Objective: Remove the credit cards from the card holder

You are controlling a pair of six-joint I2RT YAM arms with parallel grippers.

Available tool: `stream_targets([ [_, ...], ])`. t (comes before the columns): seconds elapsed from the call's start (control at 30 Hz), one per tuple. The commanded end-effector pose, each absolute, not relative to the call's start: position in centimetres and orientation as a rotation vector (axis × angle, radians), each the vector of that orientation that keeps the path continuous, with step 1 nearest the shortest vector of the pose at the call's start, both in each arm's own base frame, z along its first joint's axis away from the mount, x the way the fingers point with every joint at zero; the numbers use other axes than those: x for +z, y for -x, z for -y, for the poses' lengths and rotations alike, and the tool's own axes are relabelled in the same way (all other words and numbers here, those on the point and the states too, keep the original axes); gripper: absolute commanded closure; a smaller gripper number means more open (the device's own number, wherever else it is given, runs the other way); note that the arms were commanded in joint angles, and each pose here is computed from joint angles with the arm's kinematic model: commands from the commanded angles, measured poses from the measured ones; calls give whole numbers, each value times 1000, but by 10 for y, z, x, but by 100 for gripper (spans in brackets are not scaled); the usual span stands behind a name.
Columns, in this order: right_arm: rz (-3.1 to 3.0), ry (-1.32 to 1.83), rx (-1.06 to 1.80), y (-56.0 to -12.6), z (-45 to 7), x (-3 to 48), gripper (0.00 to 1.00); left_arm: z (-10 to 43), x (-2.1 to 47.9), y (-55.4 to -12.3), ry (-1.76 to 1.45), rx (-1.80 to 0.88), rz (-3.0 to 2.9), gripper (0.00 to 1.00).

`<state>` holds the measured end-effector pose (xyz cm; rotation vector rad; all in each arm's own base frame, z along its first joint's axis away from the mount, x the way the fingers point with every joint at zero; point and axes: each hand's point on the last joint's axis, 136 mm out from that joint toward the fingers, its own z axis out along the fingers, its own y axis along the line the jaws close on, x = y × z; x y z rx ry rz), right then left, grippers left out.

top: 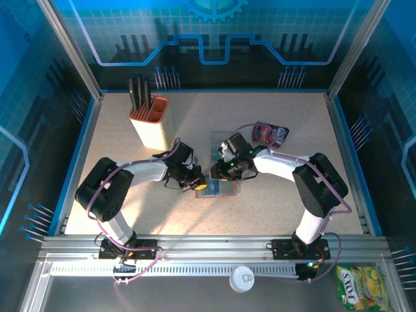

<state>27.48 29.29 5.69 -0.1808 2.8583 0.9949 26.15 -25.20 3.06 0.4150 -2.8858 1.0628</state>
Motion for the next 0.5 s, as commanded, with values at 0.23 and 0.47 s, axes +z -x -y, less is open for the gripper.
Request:
stream_targets([
  [0.23, -2909, 145, 974, -266, -282, 44, 64, 239, 14, -254, -411, 895, 2919, 98],
  [0.47, -2935, 129, 1001, -261, -282, 34, 64, 239, 11, -253, -413, 889, 2917, 98],
])
